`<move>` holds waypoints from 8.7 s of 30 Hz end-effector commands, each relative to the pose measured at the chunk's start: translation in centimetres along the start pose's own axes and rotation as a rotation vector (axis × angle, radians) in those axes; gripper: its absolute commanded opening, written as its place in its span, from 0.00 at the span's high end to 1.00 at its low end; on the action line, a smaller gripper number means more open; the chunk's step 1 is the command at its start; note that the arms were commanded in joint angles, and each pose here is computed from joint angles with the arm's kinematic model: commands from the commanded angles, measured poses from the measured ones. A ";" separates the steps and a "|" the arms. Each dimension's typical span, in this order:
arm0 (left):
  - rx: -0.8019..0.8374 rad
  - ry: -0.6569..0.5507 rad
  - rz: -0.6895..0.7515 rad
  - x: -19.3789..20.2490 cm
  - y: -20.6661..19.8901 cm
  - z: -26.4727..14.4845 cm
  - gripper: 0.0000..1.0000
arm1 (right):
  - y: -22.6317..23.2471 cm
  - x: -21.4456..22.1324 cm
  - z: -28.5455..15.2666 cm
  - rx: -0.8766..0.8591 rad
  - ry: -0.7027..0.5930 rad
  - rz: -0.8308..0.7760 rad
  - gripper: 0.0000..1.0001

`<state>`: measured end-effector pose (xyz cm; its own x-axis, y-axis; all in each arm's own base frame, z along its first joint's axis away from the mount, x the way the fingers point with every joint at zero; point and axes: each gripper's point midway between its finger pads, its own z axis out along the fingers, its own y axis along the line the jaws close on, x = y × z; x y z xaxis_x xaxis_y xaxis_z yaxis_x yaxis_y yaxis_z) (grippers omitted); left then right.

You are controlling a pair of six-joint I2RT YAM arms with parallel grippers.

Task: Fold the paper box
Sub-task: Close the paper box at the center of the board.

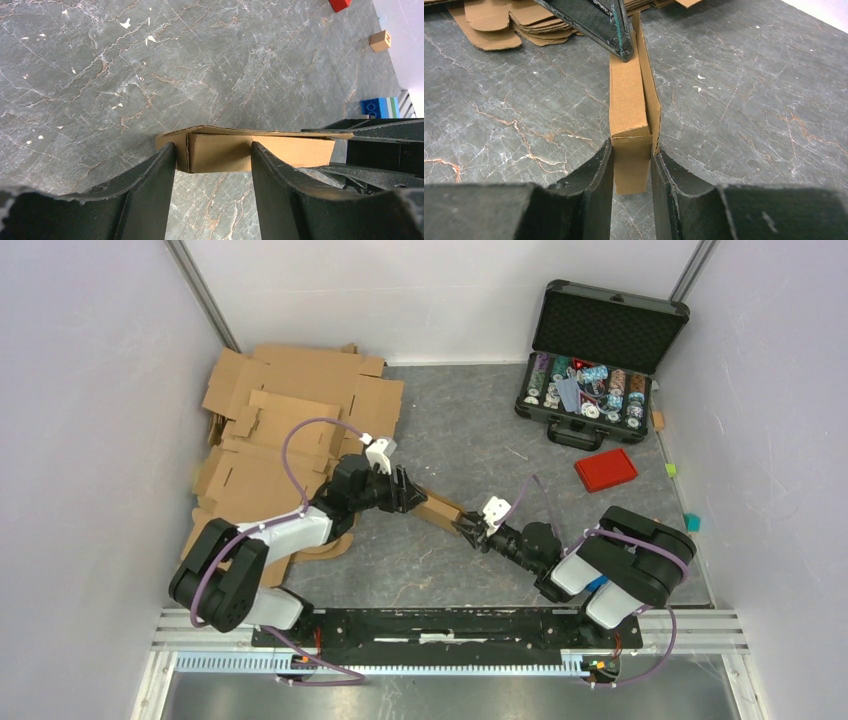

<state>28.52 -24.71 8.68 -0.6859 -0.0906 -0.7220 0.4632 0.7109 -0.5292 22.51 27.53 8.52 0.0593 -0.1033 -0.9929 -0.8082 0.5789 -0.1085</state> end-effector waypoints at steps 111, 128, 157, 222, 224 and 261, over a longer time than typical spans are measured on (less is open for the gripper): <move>-0.058 0.112 0.069 2.7 1.9 0.6 0.43 | -2.2 -5.1 3.3 -0.026 0.057 0.080 0.07; -0.037 0.106 0.068 2.7 1.4 0.7 0.43 | -1.1 -0.6 3.7 -0.062 0.417 -0.032 0.12; -0.039 0.058 0.081 2.1 1.1 -0.1 0.41 | -1.4 0.3 4.3 -0.071 0.642 -0.079 0.68; 0.219 -0.088 0.104 -0.9 -4.0 -2.9 0.75 | 1.4 0.3 1.9 -0.248 0.680 -0.070 0.63; 0.215 -0.083 0.102 -0.9 -3.9 -2.8 0.74 | 1.4 0.1 2.1 -0.245 0.678 -0.079 0.60; 0.216 -0.061 0.091 -0.5 -4.0 -2.7 0.82 | 2.1 -2.0 5.4 -0.180 0.570 -0.153 0.53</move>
<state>25.27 -24.76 10.76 -0.6239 -0.0685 -0.7785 0.6043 0.5893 -0.5362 22.76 32.23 8.56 -0.1308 -0.6527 -0.7462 -0.9211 0.3584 -0.1520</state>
